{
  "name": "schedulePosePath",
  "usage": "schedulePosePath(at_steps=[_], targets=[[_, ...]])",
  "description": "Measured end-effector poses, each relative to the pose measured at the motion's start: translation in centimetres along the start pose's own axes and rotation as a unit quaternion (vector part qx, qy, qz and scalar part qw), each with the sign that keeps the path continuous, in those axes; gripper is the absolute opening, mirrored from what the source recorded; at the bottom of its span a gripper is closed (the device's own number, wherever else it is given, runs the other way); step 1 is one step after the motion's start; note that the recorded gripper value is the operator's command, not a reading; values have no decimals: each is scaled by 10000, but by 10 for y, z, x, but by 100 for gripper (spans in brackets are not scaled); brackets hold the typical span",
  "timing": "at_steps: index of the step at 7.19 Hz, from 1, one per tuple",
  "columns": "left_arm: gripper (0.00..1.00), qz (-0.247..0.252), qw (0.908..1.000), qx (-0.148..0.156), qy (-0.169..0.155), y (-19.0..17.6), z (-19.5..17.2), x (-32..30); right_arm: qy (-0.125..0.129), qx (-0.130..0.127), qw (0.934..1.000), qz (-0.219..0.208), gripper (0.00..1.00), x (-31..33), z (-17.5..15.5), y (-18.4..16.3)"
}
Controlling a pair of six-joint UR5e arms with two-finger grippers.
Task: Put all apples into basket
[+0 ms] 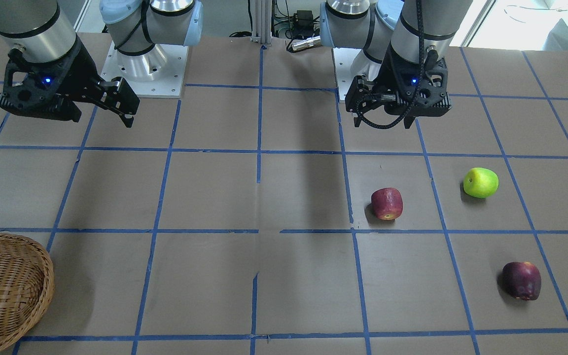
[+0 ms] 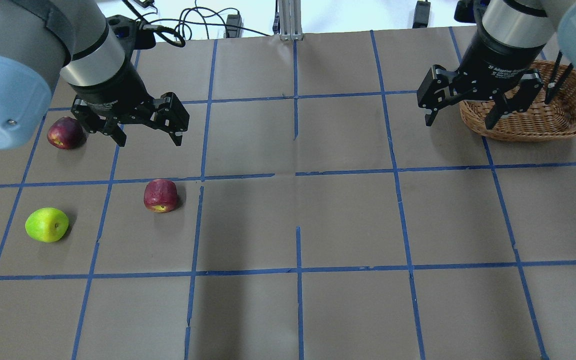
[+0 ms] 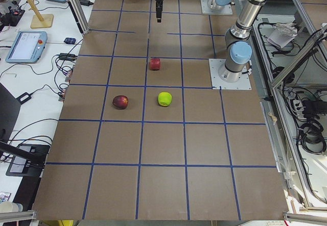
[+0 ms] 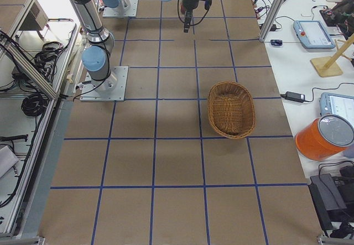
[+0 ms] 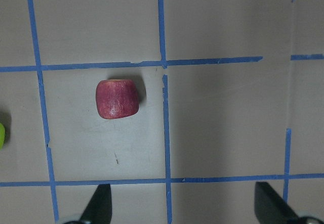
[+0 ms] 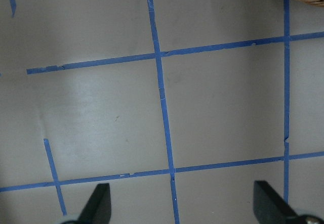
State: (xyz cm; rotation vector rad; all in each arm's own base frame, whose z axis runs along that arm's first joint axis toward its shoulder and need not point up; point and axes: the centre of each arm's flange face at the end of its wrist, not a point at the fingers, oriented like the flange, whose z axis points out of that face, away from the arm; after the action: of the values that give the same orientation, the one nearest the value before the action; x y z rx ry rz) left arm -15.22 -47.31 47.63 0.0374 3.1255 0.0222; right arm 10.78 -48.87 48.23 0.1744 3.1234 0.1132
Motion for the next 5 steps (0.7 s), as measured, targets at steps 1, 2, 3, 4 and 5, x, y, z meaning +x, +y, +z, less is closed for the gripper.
schedulePosePath(at_steps=[1,2,3,4,5], targets=[[100,0,10000,7,-3,0,0,0,-3,-2,10000,-2,100,0,0,0],[100,-1,10000,20,-7,-1,0,0,-3,-3,10000,-5,100,0,0,0],[100,-1,10000,28,-7,-1,-1,0,0,-3,10000,-7,100,0,0,0],[100,-1,10000,37,-6,0,-2,0,2,-2,10000,-8,100,0,0,0],[100,-1,10000,44,-7,0,-3,0,4,3,10000,-8,100,0,0,1]])
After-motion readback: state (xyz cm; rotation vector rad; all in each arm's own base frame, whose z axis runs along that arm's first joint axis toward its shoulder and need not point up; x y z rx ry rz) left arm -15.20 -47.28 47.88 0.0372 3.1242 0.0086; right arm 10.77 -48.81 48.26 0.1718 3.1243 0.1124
